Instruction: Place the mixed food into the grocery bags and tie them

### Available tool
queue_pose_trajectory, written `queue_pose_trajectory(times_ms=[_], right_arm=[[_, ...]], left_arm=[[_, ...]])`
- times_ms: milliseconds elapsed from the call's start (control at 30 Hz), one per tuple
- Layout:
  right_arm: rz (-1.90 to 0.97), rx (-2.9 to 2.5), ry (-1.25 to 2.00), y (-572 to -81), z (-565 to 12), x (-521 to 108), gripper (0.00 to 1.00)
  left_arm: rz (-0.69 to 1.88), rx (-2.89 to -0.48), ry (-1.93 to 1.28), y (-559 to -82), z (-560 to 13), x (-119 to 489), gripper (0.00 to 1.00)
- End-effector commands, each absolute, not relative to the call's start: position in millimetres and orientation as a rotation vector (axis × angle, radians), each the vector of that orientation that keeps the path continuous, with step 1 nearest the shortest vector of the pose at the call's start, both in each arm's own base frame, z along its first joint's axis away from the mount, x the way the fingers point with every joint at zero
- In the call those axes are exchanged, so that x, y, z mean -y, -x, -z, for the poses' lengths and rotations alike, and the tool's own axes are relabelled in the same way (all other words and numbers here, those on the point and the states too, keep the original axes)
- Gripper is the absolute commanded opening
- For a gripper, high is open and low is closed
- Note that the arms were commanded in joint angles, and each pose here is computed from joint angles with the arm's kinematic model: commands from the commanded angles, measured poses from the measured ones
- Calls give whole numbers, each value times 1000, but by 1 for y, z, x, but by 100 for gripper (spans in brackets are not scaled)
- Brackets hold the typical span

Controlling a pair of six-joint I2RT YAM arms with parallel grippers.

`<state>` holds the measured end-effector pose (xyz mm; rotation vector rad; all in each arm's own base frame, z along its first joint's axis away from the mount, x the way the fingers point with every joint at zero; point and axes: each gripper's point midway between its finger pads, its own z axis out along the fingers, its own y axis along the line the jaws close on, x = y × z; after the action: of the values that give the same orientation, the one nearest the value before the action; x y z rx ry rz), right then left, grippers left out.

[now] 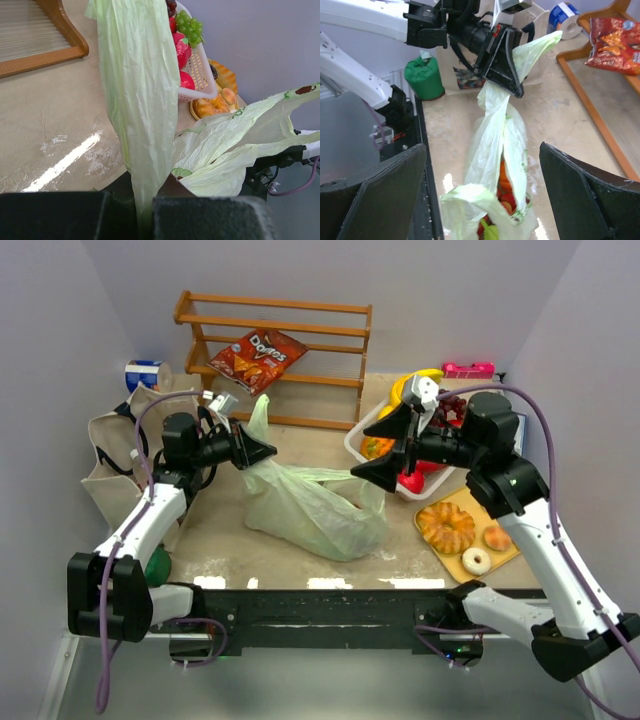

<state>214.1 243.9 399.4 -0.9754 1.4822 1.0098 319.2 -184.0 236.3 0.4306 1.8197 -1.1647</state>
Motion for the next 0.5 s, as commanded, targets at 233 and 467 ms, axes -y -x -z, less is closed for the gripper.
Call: queue_pose_trajectory(times_ms=[233,467], right_arm=[[-1010,-1533,914,-199,-363,-233,99],[-984,-1572,905,-195,-336,-232,99]], left_arm=[[1160,-1770,-463,-322,-245,181,0],[1162,-1777,-460,-323,-242,181,0]])
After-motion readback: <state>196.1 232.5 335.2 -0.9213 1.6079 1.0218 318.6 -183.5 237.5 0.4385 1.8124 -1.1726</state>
